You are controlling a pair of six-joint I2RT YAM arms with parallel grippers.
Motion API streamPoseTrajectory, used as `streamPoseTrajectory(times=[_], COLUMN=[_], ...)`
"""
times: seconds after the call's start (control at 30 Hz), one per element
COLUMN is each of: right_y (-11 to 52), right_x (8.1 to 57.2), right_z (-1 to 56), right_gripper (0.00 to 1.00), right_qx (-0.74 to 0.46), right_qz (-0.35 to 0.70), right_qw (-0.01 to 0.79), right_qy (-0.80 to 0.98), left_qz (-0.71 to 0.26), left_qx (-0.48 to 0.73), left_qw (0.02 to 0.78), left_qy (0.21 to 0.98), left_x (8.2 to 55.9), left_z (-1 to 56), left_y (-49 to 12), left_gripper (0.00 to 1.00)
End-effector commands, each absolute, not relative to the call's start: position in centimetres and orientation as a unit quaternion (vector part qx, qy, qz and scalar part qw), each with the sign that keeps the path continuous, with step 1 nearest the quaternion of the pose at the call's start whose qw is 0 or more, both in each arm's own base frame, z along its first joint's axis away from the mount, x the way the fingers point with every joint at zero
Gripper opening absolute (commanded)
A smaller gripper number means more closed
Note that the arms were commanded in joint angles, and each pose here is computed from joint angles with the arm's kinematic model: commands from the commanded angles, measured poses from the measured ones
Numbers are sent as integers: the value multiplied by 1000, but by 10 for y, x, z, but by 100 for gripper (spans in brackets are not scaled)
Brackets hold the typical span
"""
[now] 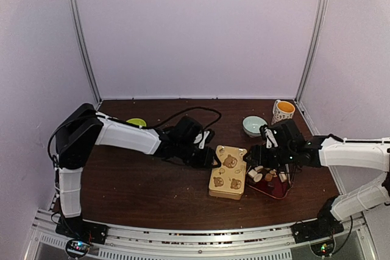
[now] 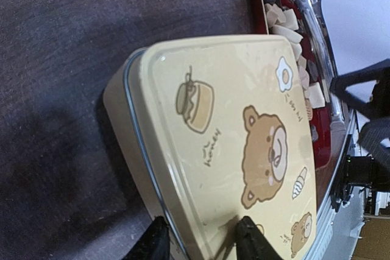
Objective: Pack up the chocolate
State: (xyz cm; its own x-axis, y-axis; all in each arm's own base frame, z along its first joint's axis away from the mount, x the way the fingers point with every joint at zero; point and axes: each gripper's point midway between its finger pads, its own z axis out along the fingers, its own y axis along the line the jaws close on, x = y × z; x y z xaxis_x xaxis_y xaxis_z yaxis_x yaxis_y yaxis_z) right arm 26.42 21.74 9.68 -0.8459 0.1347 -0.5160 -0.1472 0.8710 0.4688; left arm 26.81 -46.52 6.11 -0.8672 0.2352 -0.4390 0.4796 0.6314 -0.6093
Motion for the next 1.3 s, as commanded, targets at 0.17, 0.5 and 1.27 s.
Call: streamPoseTrajectory(times=[0.17, 0.5, 1.27], right_y=[231, 269, 285], right_x=[310, 344, 291], right_z=[125, 101, 71], right_gripper=[70, 76, 58], right_qx=[-129, -198, -203], right_qz=[231, 300, 445], right_qw=[311, 267, 181], right_qy=[913, 894, 853], left_qz=[-333, -331, -325], left_qx=[200, 199, 204], left_qw=[151, 147, 134], left_qy=[909, 911, 914], left_x=[273, 274, 270], left_z=[35, 35, 29], left_y=[-453, -452, -449], left_gripper=[37, 37, 36])
